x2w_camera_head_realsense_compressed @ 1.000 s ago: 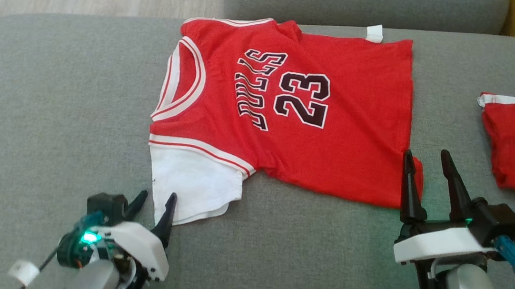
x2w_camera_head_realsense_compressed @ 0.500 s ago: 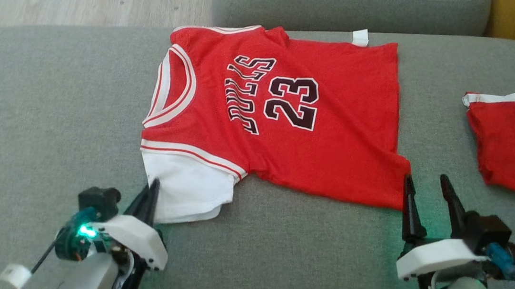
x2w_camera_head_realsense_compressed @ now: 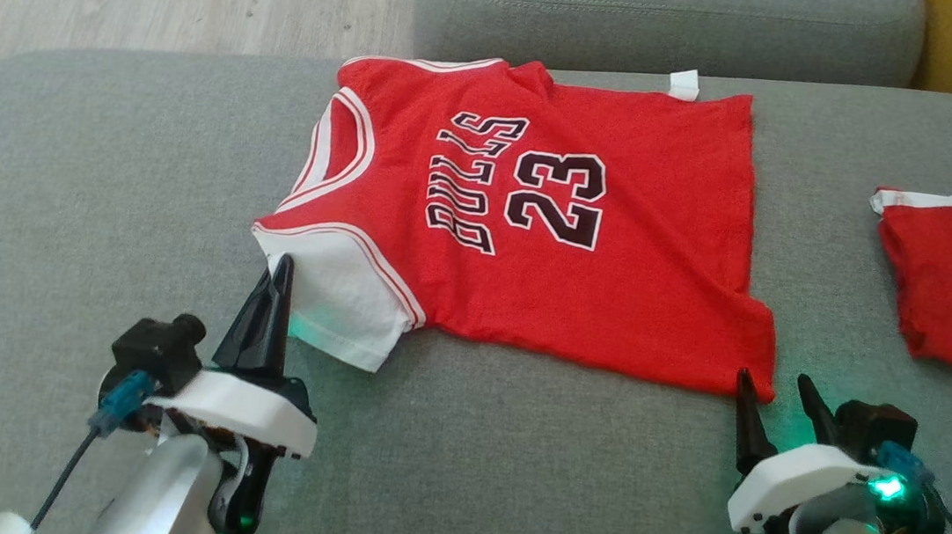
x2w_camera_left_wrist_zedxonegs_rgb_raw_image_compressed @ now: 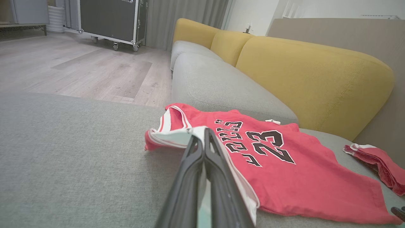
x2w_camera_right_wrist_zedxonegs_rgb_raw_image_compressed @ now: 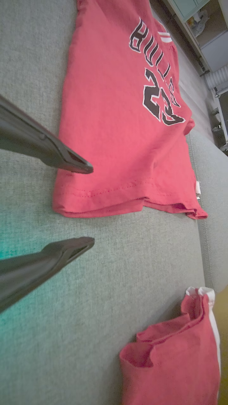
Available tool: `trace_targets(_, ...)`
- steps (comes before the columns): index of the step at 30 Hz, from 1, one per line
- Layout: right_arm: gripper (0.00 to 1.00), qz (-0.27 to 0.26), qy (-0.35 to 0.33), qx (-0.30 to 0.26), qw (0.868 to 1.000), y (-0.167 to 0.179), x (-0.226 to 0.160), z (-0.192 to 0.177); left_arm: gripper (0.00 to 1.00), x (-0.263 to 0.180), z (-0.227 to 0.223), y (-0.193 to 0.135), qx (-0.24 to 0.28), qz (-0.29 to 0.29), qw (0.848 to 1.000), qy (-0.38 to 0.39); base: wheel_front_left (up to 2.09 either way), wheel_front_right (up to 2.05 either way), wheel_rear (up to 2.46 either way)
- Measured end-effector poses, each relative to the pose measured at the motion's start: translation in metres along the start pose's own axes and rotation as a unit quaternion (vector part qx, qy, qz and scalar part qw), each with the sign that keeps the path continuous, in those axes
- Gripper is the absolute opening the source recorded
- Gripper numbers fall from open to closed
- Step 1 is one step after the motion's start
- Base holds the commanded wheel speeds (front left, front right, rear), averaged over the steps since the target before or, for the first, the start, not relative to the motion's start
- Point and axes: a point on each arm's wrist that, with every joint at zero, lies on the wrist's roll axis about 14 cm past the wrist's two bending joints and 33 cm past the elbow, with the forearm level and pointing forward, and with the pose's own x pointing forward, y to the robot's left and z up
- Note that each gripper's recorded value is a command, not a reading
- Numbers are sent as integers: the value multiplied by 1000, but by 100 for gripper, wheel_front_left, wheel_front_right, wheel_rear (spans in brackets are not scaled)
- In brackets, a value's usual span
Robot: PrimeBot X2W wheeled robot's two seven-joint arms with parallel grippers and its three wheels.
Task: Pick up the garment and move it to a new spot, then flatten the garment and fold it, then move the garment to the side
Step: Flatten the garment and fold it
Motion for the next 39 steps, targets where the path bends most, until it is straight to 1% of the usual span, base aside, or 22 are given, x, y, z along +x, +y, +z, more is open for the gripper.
trace_targets(6,100,3,49,15,999,4,8,-20,0,-3,9,3,3,5,1000,-16,0,0,0)
trace_targets(9,100,9,58,23,998,9,12,-22,0,-3,16,4,3,6,1000,-28,0,0,0)
trace_targets(10,93,11,59,26,998,11,13,-22,0,-3,18,4,5,6,1000,-31,0,0,0)
trace_targets(11,0,16,59,26,998,14,15,-21,0,-4,20,4,6,7,999,-35,0,0,0)
trace_targets(15,0,22,55,28,998,18,14,-21,0,-7,18,6,2,12,999,-34,0,0,0)
trace_targets(19,0,30,31,32,999,24,12,-9,0,-10,20,10,-4,19,999,-40,0,0,0)
trace_targets(21,0,36,-1,32,999,27,12,9,0,-9,30,9,-5,17,998,-53,0,0,0)
trace_targets(23,0,42,-44,34,998,29,12,35,0,-8,49,7,-6,14,997,-82,0,0,0)
trace_targets(26,0,52,-118,22,991,34,8,83,0,-9,76,4,-23,12,992,-125,0,0,0)
trace_targets(29,0,62,-202,0,977,40,-5,137,0,-10,107,-2,-35,1,985,-171,0,0,0)
trace_targets(31,0,67,-259,-11,963,42,-16,176,0,-9,138,-9,-42,-12,976,-212,0,0,0)
trace_targets(35,0,75,-365,-35,927,45,-49,245,0,-15,211,-33,-47,-57,947,-312,0,0,0)
trace_targets(37,0,75,-404,-43,911,43,-65,267,0,-23,239,-44,-43,-74,932,-352,0,0,0)
trace_targets(39,0,74,-429,-50,899,41,-77,281,0,-34,260,-50,-46,-83,919,-383,0,0,0)
